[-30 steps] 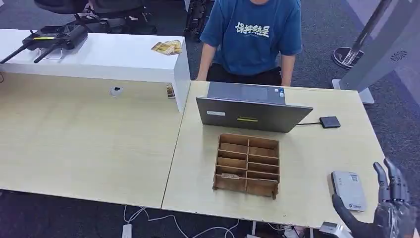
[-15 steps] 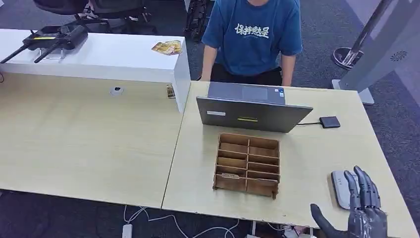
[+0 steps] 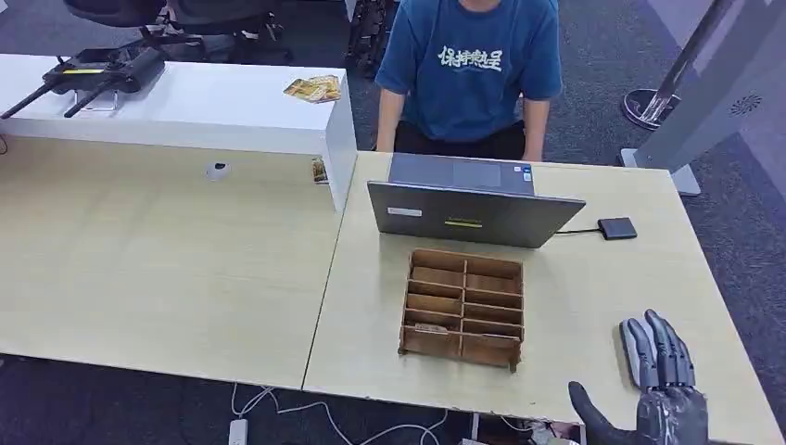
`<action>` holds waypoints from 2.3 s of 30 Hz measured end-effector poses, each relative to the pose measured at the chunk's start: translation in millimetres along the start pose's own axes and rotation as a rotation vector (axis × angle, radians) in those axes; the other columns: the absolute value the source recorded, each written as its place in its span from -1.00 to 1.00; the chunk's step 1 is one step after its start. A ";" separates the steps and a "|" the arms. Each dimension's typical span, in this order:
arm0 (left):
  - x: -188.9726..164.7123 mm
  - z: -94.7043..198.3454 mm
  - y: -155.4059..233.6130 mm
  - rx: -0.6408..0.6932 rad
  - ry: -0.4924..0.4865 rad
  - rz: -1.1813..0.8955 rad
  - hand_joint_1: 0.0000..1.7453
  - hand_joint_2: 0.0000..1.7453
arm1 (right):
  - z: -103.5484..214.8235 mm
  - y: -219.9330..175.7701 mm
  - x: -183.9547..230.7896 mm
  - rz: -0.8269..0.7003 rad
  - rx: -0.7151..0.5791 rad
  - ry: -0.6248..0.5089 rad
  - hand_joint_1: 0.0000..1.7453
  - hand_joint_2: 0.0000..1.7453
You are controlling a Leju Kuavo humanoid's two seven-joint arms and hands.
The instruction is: Pass the card to the sensor for recognition and then transmit it.
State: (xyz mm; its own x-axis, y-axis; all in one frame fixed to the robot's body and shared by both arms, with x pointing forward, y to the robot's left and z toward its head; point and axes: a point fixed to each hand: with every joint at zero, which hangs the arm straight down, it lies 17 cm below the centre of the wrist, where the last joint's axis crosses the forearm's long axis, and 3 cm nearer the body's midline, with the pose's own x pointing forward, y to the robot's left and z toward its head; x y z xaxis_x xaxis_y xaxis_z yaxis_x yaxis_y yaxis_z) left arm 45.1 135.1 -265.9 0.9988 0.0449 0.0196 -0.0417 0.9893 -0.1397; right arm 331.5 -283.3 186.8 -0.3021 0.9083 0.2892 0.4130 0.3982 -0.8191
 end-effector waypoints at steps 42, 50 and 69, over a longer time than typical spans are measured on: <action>-1.7 0.1 -0.3 -0.002 0.006 -0.036 -1.00 -1.00 | -24.0 42.4 32.7 -0.079 0.083 -0.079 -1.00 1.00; -2.3 0.1 -0.2 -0.001 0.009 -0.045 -1.00 -1.00 | -13.5 72.6 44.5 -0.100 0.175 -0.083 -1.00 1.00; -3.6 0.1 0.6 0.000 0.019 -0.058 -1.00 -1.00 | -3.1 121.0 69.7 -0.111 0.275 -0.095 -1.00 1.00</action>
State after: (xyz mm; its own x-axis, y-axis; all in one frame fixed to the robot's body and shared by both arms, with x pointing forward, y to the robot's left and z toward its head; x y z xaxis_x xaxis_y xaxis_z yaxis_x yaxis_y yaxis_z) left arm 41.5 135.6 -265.9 0.9998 -0.0152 0.0087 0.0162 0.9901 -0.1393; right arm 363.0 -171.4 109.3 -0.4162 0.8403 0.3473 0.1289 0.4326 -0.8923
